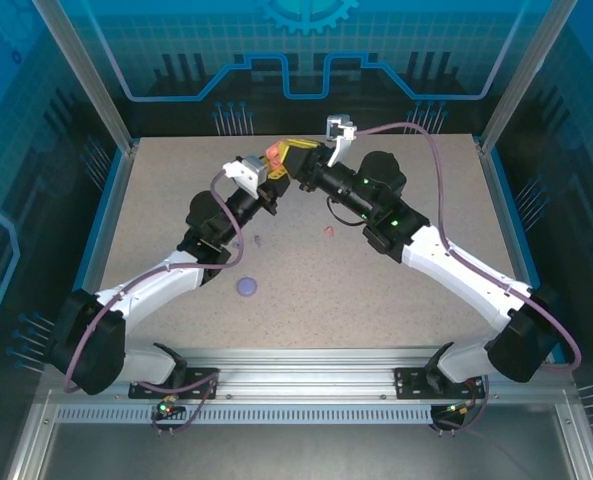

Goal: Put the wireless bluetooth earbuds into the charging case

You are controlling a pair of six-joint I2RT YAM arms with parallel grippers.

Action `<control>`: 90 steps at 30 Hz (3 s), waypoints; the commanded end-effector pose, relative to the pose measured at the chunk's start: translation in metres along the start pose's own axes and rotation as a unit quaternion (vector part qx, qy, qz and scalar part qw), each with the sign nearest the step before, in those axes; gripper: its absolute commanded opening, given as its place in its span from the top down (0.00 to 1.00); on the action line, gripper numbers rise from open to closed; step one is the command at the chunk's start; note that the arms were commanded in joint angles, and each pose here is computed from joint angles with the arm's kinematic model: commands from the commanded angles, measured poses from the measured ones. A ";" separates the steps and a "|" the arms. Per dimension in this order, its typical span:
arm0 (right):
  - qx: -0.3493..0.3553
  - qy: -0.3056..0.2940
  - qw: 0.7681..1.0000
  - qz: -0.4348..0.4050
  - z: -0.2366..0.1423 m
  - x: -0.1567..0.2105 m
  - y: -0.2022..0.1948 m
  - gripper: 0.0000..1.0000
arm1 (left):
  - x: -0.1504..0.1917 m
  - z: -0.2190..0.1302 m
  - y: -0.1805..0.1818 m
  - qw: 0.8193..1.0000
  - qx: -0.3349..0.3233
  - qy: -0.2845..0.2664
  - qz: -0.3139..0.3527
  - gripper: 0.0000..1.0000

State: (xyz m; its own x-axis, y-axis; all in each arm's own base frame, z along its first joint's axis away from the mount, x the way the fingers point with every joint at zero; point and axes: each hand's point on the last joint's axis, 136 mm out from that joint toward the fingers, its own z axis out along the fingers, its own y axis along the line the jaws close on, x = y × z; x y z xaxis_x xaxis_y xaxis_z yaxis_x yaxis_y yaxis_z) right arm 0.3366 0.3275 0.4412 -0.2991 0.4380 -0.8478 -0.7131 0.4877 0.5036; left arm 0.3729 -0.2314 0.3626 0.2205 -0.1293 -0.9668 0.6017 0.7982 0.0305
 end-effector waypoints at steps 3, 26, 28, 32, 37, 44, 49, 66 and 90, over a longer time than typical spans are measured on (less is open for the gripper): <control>-0.007 -0.025 1.000 -0.005 0.008 0.000 0.003 0.78 | -0.021 0.004 -0.006 1.000 0.012 -0.021 0.000 1.00; 0.042 0.001 0.999 0.008 0.017 0.032 -0.033 0.80 | -0.031 0.001 -0.009 0.999 0.015 -0.030 0.002 1.00; 0.045 0.004 0.999 0.008 0.018 0.035 -0.037 0.80 | -0.032 0.001 -0.009 0.999 0.015 -0.030 0.002 1.00; 0.050 0.007 0.999 0.009 0.019 0.038 -0.041 0.80 | -0.033 0.001 -0.011 0.999 0.019 -0.033 0.004 1.00; 0.059 0.011 0.998 0.013 0.017 0.042 -0.049 0.81 | -0.035 0.001 -0.011 0.999 0.014 -0.035 0.005 1.00; 0.051 0.018 0.998 0.011 0.011 0.047 -0.048 0.82 | -0.037 0.002 -0.008 0.999 0.008 -0.036 -0.001 1.00; 0.053 0.024 0.998 0.006 0.005 0.053 -0.049 0.82 | -0.038 0.003 -0.007 0.999 0.005 -0.037 -0.005 1.00; 0.052 0.034 0.998 -0.010 -0.002 0.057 -0.054 0.84 | -0.042 0.003 -0.009 0.999 0.009 -0.041 -0.010 1.00; 0.081 0.069 0.994 0.001 0.005 0.068 -0.065 0.70 | -0.044 0.004 -0.009 0.999 0.008 -0.039 -0.008 1.00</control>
State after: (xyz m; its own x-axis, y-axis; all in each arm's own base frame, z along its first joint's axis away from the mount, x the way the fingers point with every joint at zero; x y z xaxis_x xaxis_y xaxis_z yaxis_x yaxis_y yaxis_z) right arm 0.3569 0.3293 0.3747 -0.3369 0.3729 -0.8645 -0.6569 0.5647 0.4996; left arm 0.3754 -0.2394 0.3377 0.1159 -0.0794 -0.9901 0.6087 0.7934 0.0076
